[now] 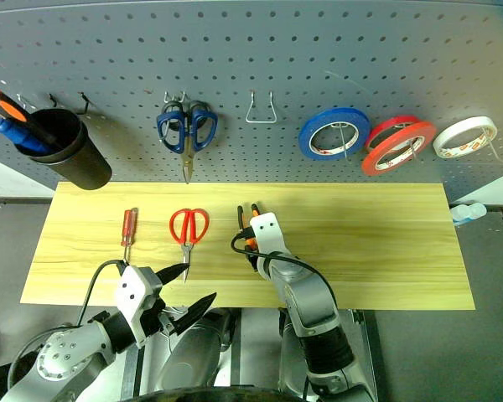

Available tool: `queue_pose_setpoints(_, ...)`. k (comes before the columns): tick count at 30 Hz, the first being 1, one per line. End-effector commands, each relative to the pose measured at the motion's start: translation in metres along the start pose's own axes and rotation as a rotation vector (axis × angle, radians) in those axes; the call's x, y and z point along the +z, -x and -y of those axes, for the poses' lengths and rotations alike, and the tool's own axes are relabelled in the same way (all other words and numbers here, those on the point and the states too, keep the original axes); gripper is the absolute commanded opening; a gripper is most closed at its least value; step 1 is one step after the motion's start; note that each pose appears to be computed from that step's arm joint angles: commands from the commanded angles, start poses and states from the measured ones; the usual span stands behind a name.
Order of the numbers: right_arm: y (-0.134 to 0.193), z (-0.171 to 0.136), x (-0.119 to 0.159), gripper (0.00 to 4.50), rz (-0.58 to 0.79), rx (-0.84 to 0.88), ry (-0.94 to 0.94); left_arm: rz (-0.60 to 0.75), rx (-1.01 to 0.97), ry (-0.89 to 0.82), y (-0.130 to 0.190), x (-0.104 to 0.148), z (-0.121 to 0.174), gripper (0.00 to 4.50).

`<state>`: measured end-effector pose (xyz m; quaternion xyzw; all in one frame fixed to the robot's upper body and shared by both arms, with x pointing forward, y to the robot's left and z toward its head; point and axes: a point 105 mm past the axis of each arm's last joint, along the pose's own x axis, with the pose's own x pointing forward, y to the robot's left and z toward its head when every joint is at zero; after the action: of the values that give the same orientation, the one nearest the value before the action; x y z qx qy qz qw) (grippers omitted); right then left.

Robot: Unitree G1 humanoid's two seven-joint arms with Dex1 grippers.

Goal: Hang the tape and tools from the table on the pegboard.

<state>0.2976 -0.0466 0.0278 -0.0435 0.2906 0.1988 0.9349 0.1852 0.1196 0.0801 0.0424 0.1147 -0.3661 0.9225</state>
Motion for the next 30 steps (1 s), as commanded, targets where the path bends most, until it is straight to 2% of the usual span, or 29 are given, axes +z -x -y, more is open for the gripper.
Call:
queue_pose_setpoints(1,0.011,-0.008,0.016,2.11,0.095,0.058,0.005,0.013,-0.027,-0.003,-0.001,0.003,0.005,4.5)
queue_pose_setpoints(6,0.025,0.0,0.017,2.11,0.138,0.087,0.012,0.018,-0.034,-0.013,-0.003,0.004,0.001,4.5)
queue_pose_setpoints(15,0.046,0.021,0.003,2.11,0.148,0.066,0.028,0.029,-0.066,-0.038,-0.011,0.005,-0.007,4.5)
queue_pose_setpoints(21,0.061,0.02,0.005,2.11,0.232,0.119,0.038,0.039,-0.09,-0.064,-0.018,0.007,-0.016,4.5)
queue_pose_setpoints(30,0.087,0.008,0.022,2.11,0.384,0.217,0.015,0.06,-0.109,-0.092,-0.023,0.01,-0.029,4.5)
